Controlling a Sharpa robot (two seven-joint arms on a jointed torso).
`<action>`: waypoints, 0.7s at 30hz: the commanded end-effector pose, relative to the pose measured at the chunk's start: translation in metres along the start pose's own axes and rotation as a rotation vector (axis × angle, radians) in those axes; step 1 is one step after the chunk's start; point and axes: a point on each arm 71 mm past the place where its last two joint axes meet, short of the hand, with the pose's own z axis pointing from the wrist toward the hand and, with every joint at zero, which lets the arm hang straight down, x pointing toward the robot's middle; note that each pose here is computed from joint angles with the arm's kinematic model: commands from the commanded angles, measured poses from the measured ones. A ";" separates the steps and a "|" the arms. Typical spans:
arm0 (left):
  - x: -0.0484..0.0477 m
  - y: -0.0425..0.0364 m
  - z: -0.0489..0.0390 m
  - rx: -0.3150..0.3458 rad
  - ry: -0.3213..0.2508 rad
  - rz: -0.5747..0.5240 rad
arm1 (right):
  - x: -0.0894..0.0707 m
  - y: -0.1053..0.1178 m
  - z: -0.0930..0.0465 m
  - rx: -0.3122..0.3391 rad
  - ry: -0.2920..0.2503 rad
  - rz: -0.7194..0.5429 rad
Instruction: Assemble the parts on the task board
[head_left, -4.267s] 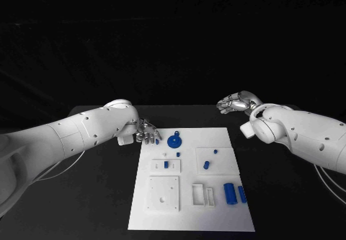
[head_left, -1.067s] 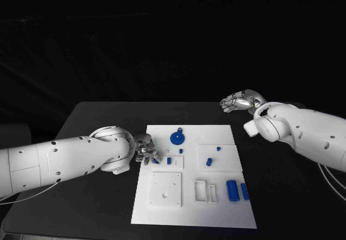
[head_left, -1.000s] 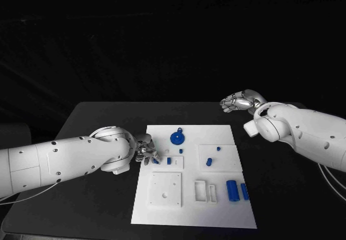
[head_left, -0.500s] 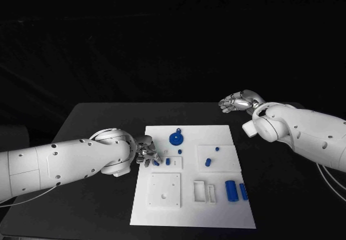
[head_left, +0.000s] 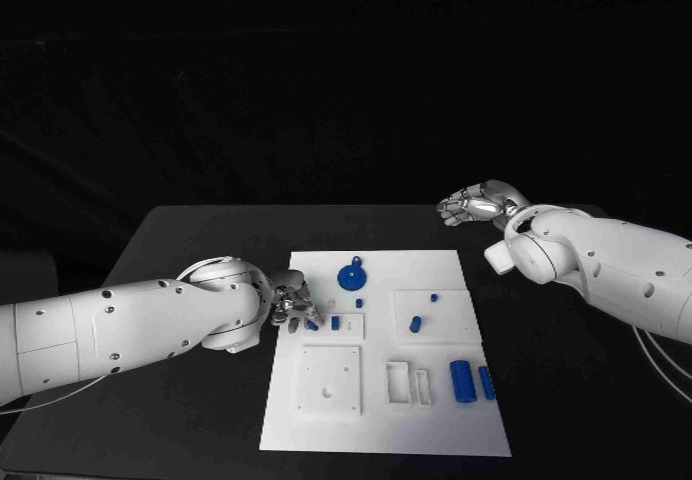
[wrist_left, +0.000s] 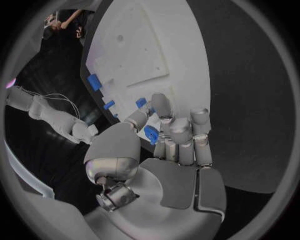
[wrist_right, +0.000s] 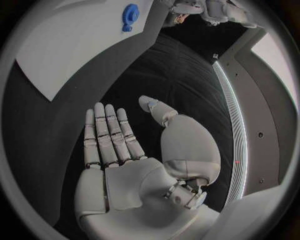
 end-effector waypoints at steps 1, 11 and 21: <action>-0.0013 -0.0018 -0.0005 0.014 -0.030 0.015 | 0.001 0.000 0.000 -0.007 0.012 0.001; -0.0005 -0.0031 -0.0047 0.036 -0.054 -0.006 | -0.001 -0.003 -0.001 -0.003 0.009 0.001; 0.0028 0.0004 -0.0107 0.079 -0.120 -0.053 | -0.002 -0.004 -0.001 -0.001 0.015 0.000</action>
